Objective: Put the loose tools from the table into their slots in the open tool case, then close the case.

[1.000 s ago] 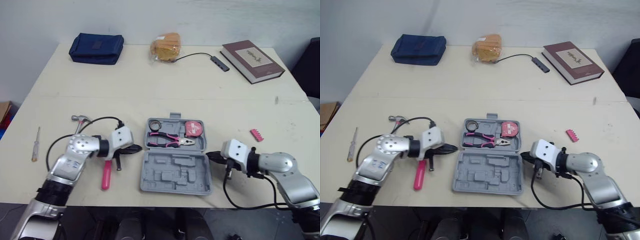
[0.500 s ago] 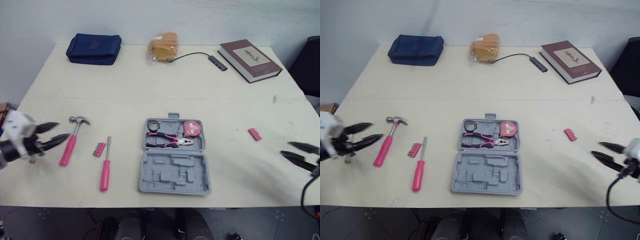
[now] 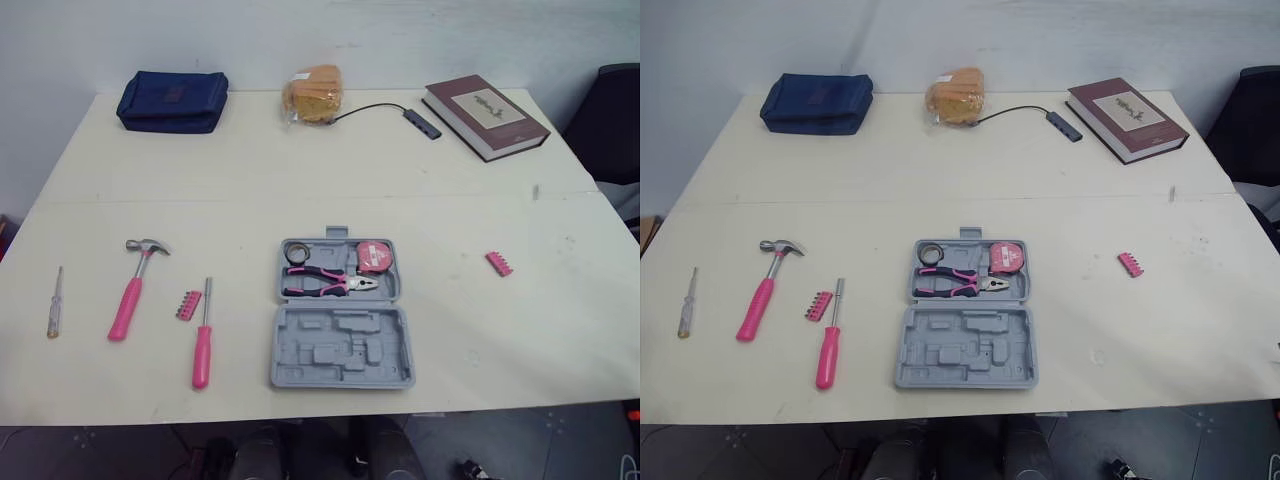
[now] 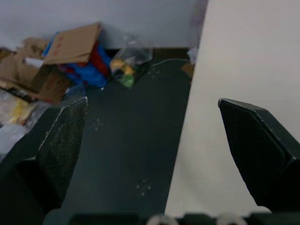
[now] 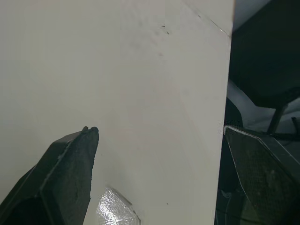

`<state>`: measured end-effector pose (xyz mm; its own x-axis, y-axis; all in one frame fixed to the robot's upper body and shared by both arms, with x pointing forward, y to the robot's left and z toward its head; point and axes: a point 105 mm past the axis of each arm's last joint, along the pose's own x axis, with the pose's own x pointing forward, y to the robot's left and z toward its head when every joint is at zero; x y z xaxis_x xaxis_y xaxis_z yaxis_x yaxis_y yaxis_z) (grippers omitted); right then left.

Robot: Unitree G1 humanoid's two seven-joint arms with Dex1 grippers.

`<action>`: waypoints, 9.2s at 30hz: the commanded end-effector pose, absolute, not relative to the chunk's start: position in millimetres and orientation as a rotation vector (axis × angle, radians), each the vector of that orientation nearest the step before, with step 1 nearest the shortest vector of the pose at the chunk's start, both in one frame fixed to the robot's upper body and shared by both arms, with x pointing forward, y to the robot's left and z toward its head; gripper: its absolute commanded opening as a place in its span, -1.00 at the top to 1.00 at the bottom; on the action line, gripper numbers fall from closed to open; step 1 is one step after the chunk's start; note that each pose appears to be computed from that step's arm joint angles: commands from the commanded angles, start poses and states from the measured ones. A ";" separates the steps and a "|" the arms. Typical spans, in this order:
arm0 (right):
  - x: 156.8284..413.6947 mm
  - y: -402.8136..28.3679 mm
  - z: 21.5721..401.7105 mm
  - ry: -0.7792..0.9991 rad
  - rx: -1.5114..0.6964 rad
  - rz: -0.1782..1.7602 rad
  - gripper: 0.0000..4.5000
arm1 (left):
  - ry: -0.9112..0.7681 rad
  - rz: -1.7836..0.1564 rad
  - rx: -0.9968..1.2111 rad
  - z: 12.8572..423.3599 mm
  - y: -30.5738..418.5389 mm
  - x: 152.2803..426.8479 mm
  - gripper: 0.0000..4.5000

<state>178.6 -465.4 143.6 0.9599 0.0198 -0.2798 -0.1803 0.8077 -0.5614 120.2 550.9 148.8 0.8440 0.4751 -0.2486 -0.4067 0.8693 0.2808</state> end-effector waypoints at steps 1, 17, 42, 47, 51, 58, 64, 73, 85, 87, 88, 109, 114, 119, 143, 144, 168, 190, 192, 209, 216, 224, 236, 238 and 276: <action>193.4 -450.8 152.5 0.161 -0.591 0.141 -0.98 | 0.234 0.437 0.238 162.8 546.2 128.1 -1.00; 265.8 -266.6 216.7 -0.336 -0.173 0.765 -0.98 | 0.361 0.112 -0.020 155.5 439.7 212.1 -1.00; 244.6 -171.3 214.7 -0.521 -0.426 1.219 -1.00 | 0.630 0.194 -0.183 86.4 414.5 246.3 -0.04; 247.7 -181.5 212.7 -0.502 -0.458 1.160 -1.00 | 0.553 0.199 -0.166 93.2 415.9 252.6 0.98; 247.6 -190.4 210.1 -0.479 -0.496 1.129 -1.00 | 0.259 0.108 -0.027 143.6 406.2 275.5 0.98; 245.0 -214.6 202.0 -0.412 -0.591 1.082 -1.00 | -0.055 -0.396 0.424 200.0 306.0 300.6 0.98; 239.9 -233.1 194.5 -0.355 -0.619 1.036 -1.00 | -0.105 -0.894 0.606 198.9 205.6 301.0 0.98; 219.4 -231.0 178.0 -0.309 -0.579 1.010 -1.00 | 0.090 -1.445 0.829 178.7 119.6 263.7 0.98; 211.2 -219.2 168.4 -0.293 -0.538 0.999 -1.00 | 0.391 -1.397 0.937 152.0 88.2 269.8 0.98; 211.5 -217.2 168.0 -0.294 -0.535 1.003 -1.00 | 0.392 -1.377 0.948 148.7 83.7 275.7 0.98; 211.4 -216.4 167.7 -0.293 -0.534 1.005 -1.00 | 0.392 -1.372 0.948 147.0 80.5 277.3 0.98; 210.9 -215.2 163.6 -0.274 -0.536 1.019 -1.00 | 0.410 -1.288 0.979 143.7 67.3 291.8 0.98; 210.1 -214.6 162.3 -0.273 -0.531 1.019 -1.00 | 0.404 -1.294 0.994 145.5 64.9 292.1 0.98; 209.0 -214.4 160.7 -0.271 -0.527 1.013 -1.00 | 0.375 -1.314 1.003 147.0 60.0 290.7 0.58; 209.3 -212.4 155.3 -0.268 -0.511 1.012 -1.00 | 0.045 -1.428 0.707 157.6 72.1 288.3 0.69; 209.6 -212.4 155.2 -0.268 -0.511 1.012 -1.00 | 0.054 -1.431 0.697 153.3 70.0 288.5 0.89; 208.5 -214.8 152.3 -0.259 -0.511 0.998 -1.00 | 0.292 -1.370 0.668 99.0 54.2 296.0 0.98; 211.5 -218.9 152.1 -0.269 -0.510 0.935 -1.00 | 0.344 -1.392 0.625 82.3 49.3 290.7 0.98; 212.0 -225.1 155.4 -0.268 -0.517 0.913 -1.00 | 0.218 -1.409 0.588 100.1 47.5 291.6 0.98; 175.5 -385.9 162.0 -0.096 -0.625 0.372 -1.00 | -0.040 -0.594 0.366 187.7 298.0 293.5 -0.99; 144.0 -441.8 139.3 0.005 -0.577 0.103 -1.00 | 0.008 -0.085 0.245 186.4 428.8 236.0 -0.99; 96.2 -483.6 117.7 0.146 -0.585 -0.167 -1.00 | 0.091 0.403 0.214 170.6 526.0 153.4 -0.99; 143.5 -450.3 112.4 0.036 -0.545 0.021 -1.00 | 0.037 0.281 0.163 165.8 500.4 163.7 -0.99; 167.9 -428.2 114.5 -0.028 -0.530 0.123 -1.00 | 0.017 0.218 0.149 164.4 482.4 178.0 -0.99; 234.4 -164.8 185.7 -0.525 -0.388 1.174 -1.00 | 0.447 0.008 0.026 115.8 317.6 261.1 -0.99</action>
<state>239.0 -167.0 178.2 0.3153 0.9325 0.1761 -0.7746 0.3601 -0.5200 260.8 316.2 122.3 0.9276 0.0019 -0.3735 0.0035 0.9999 0.0138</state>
